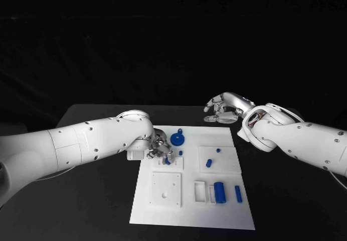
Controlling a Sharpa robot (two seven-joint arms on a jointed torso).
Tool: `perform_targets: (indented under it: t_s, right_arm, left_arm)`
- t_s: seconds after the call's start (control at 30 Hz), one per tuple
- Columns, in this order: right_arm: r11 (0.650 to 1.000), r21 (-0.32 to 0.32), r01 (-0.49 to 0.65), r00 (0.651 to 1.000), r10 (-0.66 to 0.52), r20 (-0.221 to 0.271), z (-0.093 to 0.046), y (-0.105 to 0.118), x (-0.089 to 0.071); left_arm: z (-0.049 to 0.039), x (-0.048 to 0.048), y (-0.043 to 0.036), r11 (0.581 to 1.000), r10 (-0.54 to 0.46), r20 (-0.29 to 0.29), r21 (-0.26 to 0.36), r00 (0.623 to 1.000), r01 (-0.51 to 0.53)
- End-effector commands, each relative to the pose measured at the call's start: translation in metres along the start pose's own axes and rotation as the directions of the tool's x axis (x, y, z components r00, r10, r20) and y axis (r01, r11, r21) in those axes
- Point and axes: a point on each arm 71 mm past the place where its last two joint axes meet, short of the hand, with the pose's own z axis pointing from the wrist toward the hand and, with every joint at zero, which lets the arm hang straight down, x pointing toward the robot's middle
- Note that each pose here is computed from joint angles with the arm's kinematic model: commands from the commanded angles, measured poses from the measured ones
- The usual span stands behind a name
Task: Assemble the parts on the task board
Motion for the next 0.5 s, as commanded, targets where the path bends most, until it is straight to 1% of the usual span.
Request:
perform_targets:
  t_s: [0.03, 0.5]
  right_arm:
    - [1.000, -0.008, 0.009, 1.000, -0.009, -0.014, -0.0001, 0.0011, 0.0011]
    - [1.000, -0.008, 0.009, 1.000, -0.009, -0.015, -0.0004, 0.0013, 0.0011]
  left_arm:
    - [0.0035, 0.0051, -0.0025, 1.000, 0.012, -0.007, 0.001, 1.000, -0.012]
    - [0.0040, 0.0060, -0.0022, 1.000, 0.009, -0.010, 0.003, 1.000, -0.009]
